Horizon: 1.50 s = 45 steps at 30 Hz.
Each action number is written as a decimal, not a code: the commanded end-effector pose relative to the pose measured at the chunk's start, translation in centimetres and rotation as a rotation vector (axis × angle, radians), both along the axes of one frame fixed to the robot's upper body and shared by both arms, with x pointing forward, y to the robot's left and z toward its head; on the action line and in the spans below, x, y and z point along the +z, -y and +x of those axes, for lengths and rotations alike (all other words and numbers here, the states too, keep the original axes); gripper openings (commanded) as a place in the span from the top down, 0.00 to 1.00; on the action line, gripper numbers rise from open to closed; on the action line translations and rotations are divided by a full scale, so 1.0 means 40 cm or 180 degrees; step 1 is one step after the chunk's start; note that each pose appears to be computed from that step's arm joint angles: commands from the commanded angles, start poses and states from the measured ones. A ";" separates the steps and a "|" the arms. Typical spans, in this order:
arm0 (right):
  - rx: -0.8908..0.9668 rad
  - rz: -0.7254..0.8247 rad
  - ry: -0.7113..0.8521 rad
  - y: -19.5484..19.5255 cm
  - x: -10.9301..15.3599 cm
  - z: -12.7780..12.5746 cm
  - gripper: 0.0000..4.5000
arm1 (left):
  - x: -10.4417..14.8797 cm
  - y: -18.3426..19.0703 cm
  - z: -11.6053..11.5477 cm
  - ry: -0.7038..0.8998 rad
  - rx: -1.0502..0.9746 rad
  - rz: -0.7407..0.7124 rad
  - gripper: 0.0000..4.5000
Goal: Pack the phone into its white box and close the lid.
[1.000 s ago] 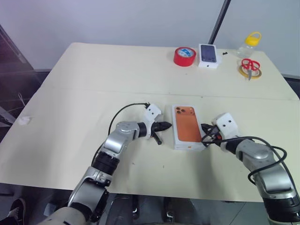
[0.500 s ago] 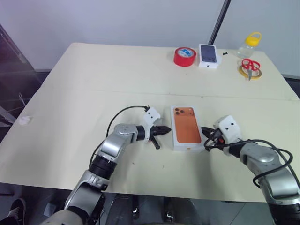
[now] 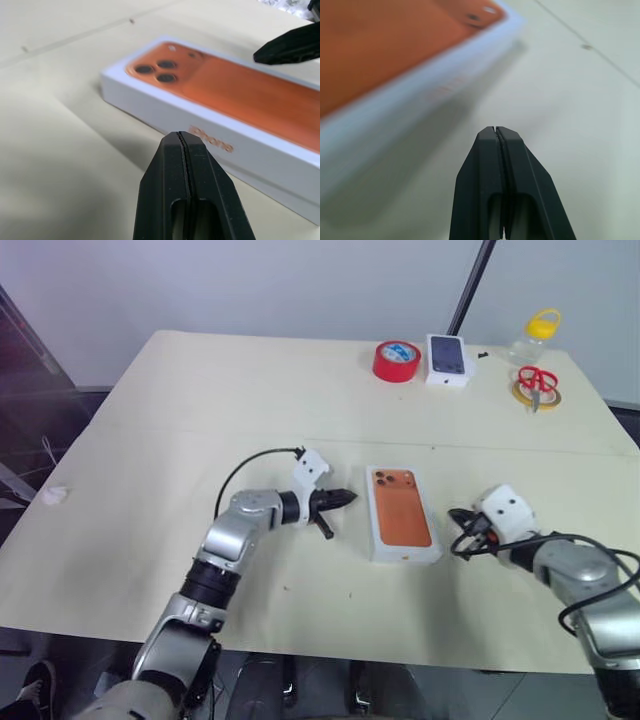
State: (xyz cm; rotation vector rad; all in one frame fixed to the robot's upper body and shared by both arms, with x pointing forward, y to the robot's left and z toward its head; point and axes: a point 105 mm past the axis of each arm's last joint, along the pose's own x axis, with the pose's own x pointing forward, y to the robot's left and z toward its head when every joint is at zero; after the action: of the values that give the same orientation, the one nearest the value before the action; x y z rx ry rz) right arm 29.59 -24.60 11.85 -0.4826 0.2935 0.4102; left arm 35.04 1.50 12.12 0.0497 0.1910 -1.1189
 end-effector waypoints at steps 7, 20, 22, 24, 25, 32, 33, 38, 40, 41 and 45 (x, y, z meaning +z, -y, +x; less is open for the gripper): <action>0.0819 0.0985 0.0175 -0.138 0.105 -0.035 0.99 | 0.109 0.175 0.032 0.0327 -0.0327 -0.0391 1.00; 0.1322 0.0062 -0.0481 -0.235 -0.036 -0.099 0.99 | -0.080 0.159 -0.003 0.0235 -0.0685 0.0665 1.00; 0.1276 0.0016 -0.0443 -0.225 -0.033 -0.091 0.99 | -0.086 0.148 0.000 0.0164 -0.0632 0.0650 1.00; 0.1206 0.0038 -0.0398 -0.215 -0.029 -0.080 0.99 | -0.080 0.140 0.008 0.0077 -0.0546 0.0521 1.00; 0.1171 0.0054 -0.0369 -0.210 -0.026 -0.075 0.99 | -0.073 0.138 0.008 -0.0054 -0.0536 0.0407 1.00; 0.1016 0.0820 0.0032 -0.172 0.084 -0.039 0.57 | 0.075 0.046 0.010 0.0252 -0.0497 -0.0228 0.35; 0.0979 0.0909 0.0110 -0.160 0.100 -0.035 0.45 | 0.093 0.016 0.005 0.0301 -0.0512 -0.0260 0.23; 0.1071 0.0641 0.0024 -0.105 0.101 -0.061 0.00 | 0.097 -0.176 0.015 0.0087 -0.0048 -0.0171 0.00; 0.1042 0.0670 0.0051 -0.082 0.116 -0.060 0.00 | 0.089 -0.240 0.006 0.0120 0.0107 -0.0041 0.00; 0.1018 0.0684 0.0070 -0.071 0.121 -0.058 0.00 | 0.088 -0.260 0.000 0.0123 0.0150 0.0004 0.00; 0.0934 0.0708 0.0050 -0.029 0.110 -0.054 0.00 | 0.083 -0.346 -0.028 0.0090 0.0336 0.0054 0.00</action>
State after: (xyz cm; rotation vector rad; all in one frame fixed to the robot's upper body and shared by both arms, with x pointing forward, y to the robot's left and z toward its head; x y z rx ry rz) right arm 27.45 -22.46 15.39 -0.2966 0.1948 0.7349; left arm 34.38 14.36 13.16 0.0602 0.2563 -1.0105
